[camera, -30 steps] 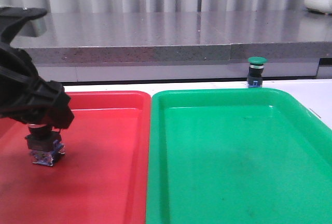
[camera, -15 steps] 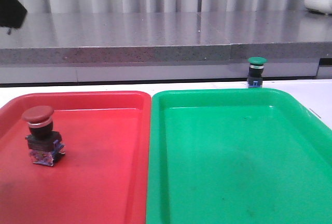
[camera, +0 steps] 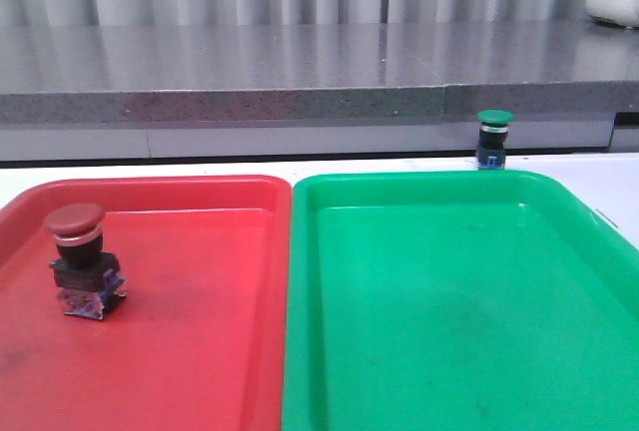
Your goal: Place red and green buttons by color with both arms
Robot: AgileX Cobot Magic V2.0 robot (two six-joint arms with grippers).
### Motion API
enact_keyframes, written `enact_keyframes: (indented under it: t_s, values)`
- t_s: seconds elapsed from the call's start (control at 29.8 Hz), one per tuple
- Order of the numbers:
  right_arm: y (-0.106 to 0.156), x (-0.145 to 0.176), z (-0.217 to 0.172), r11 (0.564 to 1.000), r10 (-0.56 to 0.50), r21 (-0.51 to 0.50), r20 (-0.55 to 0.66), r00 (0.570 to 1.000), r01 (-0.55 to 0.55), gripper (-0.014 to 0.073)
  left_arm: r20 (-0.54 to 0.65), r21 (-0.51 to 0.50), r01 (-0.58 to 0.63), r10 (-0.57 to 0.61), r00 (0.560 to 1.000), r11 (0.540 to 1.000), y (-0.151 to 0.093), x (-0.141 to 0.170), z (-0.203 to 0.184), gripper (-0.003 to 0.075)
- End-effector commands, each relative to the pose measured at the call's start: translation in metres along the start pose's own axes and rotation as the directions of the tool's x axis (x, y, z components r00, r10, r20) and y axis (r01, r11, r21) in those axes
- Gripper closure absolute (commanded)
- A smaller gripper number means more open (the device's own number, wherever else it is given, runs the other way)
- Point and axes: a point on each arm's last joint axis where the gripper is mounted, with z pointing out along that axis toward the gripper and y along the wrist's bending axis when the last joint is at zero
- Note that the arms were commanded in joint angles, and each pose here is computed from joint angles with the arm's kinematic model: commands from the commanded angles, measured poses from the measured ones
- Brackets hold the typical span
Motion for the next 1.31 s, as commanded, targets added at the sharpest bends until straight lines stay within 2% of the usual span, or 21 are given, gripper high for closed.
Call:
enact_keyframes:
  t_s: [0.0, 0.44, 0.64, 0.77, 1.04, 1.28]
  values:
    - [-0.001, -0.016, -0.003, 1.000, -0.011, 0.010, 0.091, 0.996, 0.010, 0.0137, 0.093, 0.021, 0.018, -0.020, 0.995, 1.000, -0.003, -0.012, -0.007, 0.0247]
    - [-0.001, -0.016, -0.003, 1.000, -0.011, 0.010, 0.093, 0.996, 0.010, 0.0137, 0.093, 0.021, 0.018, -0.020, 0.995, 1.000, -0.003, -0.012, -0.007, 0.0247]
    - [0.000, -0.024, 0.002, 1.000, -0.027, 0.010, 0.146, 0.989, 0.026, 0.0119, 0.093, 0.021, 0.018, -0.020, 0.995, 1.000, -0.003, -0.012, -0.007, 0.0247]
    - [0.000, -0.031, 0.023, 0.998, -0.061, 0.011, 0.062, 0.996, 0.060, -0.0024, 0.093, 0.021, 0.018, -0.020, 0.995, 1.000, -0.003, -0.012, -0.007, 0.0247]
    - [0.004, -0.079, 0.075, 0.999, 0.031, -0.035, -0.054, 0.998, -0.033, -0.0016, 0.093, 0.021, 0.018, -0.020, 0.995, 1.000, -0.003, -0.012, -0.007, 0.0247]
    - [0.011, -0.114, 0.139, 0.998, 0.028, -0.056, -0.137, 0.990, -0.036, -0.0016, 0.093, 0.021, 0.018, -0.020, 0.995, 1.000, -0.003, -0.012, -0.007, 0.0247]
